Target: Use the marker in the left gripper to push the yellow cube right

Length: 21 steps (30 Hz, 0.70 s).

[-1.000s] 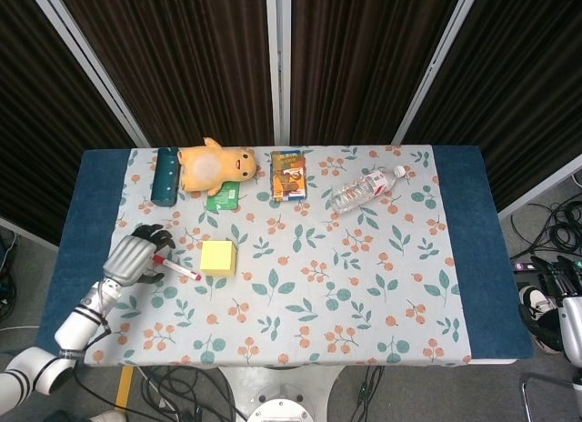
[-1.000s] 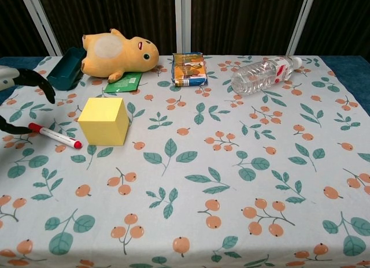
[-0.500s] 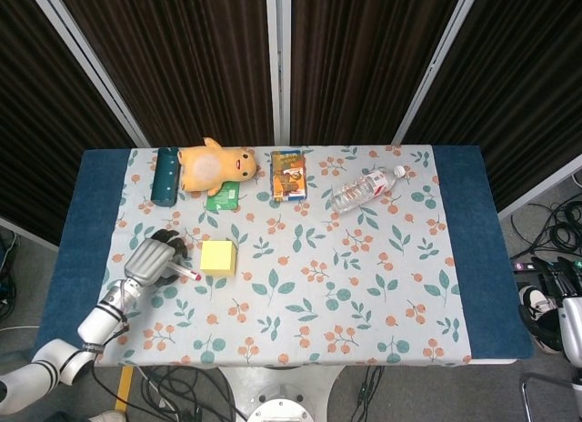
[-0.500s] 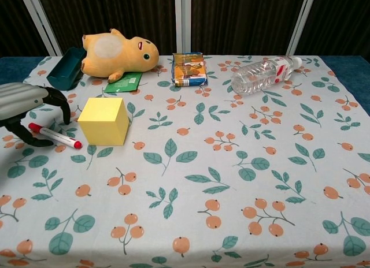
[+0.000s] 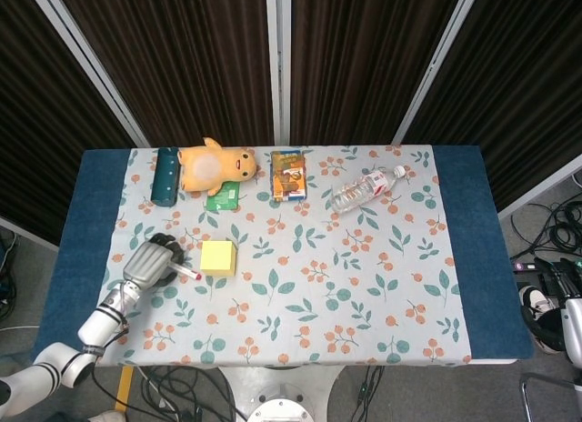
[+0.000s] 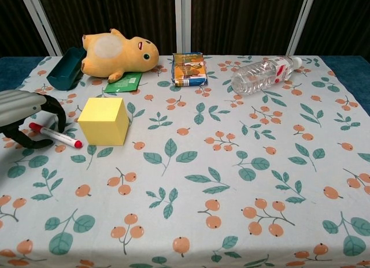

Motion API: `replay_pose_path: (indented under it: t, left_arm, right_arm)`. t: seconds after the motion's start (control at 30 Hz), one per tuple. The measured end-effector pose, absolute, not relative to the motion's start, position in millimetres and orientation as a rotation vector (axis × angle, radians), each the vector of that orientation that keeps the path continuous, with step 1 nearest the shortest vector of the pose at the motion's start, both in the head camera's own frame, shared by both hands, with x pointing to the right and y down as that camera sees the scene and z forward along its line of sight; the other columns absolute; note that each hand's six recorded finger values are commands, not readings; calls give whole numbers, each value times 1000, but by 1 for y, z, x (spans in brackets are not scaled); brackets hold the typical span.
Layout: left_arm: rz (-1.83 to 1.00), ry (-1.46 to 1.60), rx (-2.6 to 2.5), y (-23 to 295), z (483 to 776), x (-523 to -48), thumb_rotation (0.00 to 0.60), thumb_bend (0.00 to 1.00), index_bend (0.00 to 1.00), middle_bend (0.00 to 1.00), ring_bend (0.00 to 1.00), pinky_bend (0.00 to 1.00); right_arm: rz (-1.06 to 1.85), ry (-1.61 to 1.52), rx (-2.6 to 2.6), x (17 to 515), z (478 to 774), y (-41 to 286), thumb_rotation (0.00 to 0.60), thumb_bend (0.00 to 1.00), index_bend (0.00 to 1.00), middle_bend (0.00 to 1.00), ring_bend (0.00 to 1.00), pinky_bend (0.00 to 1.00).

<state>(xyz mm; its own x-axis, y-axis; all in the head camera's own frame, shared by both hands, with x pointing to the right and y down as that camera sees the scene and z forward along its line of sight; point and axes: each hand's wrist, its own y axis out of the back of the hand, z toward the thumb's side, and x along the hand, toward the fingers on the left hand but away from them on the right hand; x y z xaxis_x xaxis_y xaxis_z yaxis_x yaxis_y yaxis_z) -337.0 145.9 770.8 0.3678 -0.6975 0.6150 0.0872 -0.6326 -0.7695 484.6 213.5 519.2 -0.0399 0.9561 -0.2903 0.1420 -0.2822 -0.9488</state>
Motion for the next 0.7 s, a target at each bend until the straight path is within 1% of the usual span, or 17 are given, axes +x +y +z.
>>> replay_pose_path:
  t: [0.27, 0.7]
  left_arm:
    - [-1340, 550, -1893, 151, 767, -338, 600, 376, 577, 500, 244, 194]
    - [-1339, 557, -1874, 150, 766, -338, 600, 376, 573, 501, 244, 195]
  right_arm:
    - [1400, -1204, -1499, 485, 519, 214, 600, 204, 157, 247, 90, 217]
    - [1402, -1211, -1495, 486, 519, 215, 600, 204, 157, 247, 90, 218]
